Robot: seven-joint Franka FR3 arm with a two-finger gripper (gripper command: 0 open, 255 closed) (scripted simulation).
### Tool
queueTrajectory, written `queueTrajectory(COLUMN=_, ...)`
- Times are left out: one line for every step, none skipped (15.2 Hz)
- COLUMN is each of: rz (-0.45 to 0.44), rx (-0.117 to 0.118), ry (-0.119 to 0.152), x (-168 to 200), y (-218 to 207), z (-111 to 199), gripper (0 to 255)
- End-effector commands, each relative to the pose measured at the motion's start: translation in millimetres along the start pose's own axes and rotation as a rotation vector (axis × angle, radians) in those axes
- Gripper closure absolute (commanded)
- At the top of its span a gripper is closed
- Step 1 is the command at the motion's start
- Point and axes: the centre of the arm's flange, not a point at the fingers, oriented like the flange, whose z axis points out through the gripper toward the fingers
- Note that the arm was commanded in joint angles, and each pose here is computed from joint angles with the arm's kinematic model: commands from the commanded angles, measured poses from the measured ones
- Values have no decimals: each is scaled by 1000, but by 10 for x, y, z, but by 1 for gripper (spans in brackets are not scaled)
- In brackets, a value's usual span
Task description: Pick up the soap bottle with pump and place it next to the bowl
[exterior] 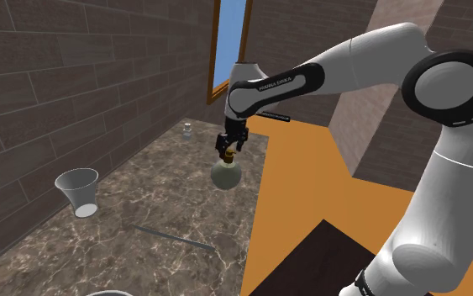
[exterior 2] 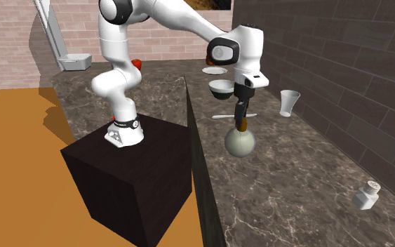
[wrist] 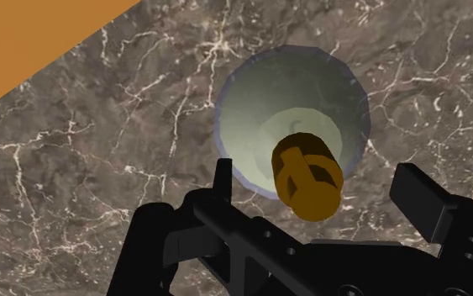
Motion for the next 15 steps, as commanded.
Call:
queueTrajectory(rz=0, rx=0, ry=1, x=-11, y=-1, z=113, gripper=0)
queueTrajectory(rz=0, rx=0, ry=1, x=-11, y=-1, z=166, gripper=0)
queueTrajectory(rz=0, rx=0, ry=1, x=-11, y=-1, z=196, gripper=0)
queueTrajectory(rz=0, rx=0, ry=1, x=-11, y=-1, z=196, gripper=0)
queueTrajectory(rz=0, rx=0, ry=1, x=-11, y=-1, z=196, gripper=0)
queueTrajectory(rz=0, rx=0, ry=1, x=-11, y=-1, z=196, gripper=0)
queueTrajectory(rz=0, rx=0, ry=1, x=-11, y=-1, z=196, gripper=0)
queueTrajectory(rz=0, rx=0, ry=1, x=-11, y=-1, z=196, gripper=0)
queueTrajectory(rz=0, rx=0, ry=1, x=-11, y=-1, z=196, gripper=0)
queueTrajectory(rz=0, rx=0, ry=1, x=-11, y=-1, z=196, gripper=0)
queueTrajectory(rz=0, rx=0, ry=1, x=-10, y=-1, z=196, gripper=255)
queueTrajectory(rz=0, rx=0, ry=1, x=-11, y=-1, z=196, gripper=255)
queueTrajectory(rz=0, rx=0, ry=1, x=-10, y=-1, z=196, gripper=255)
queueTrajectory(rz=0, rx=0, ry=1, x=-11, y=-1, z=196, gripper=255)
queueTrajectory(rz=0, rx=0, ry=1, x=-11, y=-1, z=196, gripper=255)
